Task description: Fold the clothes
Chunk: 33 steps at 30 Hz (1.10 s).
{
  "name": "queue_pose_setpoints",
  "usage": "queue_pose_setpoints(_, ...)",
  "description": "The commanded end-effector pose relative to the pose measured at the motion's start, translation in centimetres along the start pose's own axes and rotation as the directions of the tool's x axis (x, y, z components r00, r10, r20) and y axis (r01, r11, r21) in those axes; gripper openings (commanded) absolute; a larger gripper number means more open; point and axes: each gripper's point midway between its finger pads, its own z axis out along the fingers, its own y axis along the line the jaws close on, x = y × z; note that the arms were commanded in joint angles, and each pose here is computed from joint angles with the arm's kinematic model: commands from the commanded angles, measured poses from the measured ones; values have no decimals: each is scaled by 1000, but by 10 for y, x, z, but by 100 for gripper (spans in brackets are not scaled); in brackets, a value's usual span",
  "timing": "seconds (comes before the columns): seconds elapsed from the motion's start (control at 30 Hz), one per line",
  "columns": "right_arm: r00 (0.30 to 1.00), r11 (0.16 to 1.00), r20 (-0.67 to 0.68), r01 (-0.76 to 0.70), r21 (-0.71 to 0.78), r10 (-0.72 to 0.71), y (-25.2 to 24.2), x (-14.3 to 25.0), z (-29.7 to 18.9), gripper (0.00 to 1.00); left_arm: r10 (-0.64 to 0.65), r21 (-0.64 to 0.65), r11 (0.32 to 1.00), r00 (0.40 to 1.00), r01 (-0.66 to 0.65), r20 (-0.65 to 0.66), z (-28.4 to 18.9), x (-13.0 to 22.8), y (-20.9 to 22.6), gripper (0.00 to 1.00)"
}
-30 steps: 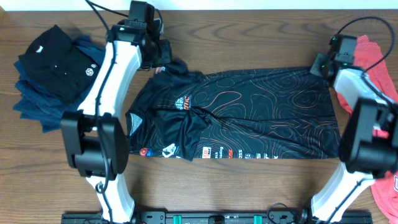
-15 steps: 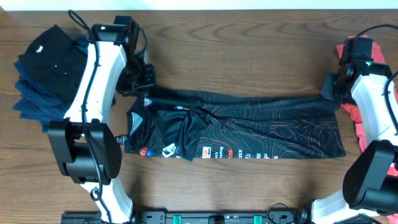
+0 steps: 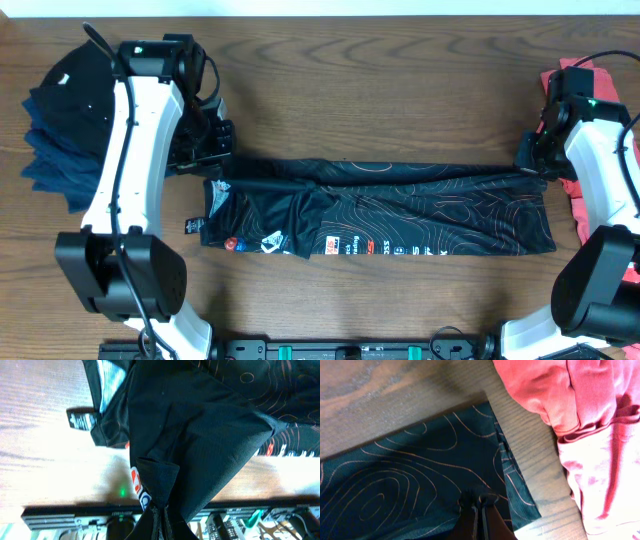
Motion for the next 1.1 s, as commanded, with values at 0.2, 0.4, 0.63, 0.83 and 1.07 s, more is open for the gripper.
queue_pose_setpoints(0.2, 1000, 997, -14, -7, 71, 8, -16, 6, -4, 1, 35, -8, 999, 999, -35, 42, -23, 23, 2, 6)
queue_pose_setpoints(0.4, 1000, 996, -24, -6, 85, 8, -18, 9, -5, 1, 34, -8, 999, 999, -34, 36, -26, 39, 3, 6)
queue_pose_setpoints(0.63, 999, 996, -41, -9, 89, 12, -19, 13, -5, 1, 35, 12, 999, 999, -35, 29, -20, 52, 2, 5)
queue_pose_setpoints(0.83, 999, 996, -35, -14, 88, 17, -19, 12, -5, 1, 67, 19, 998, 997, -68, 45, -4, 44, -5, 6)
queue_pose_setpoints(1.07, 999, 996, -48, -10, 92, 14, -20, 15, -5, 2, 102, 20, 994, 990, -104, 93, 19, 25, -12, 6)
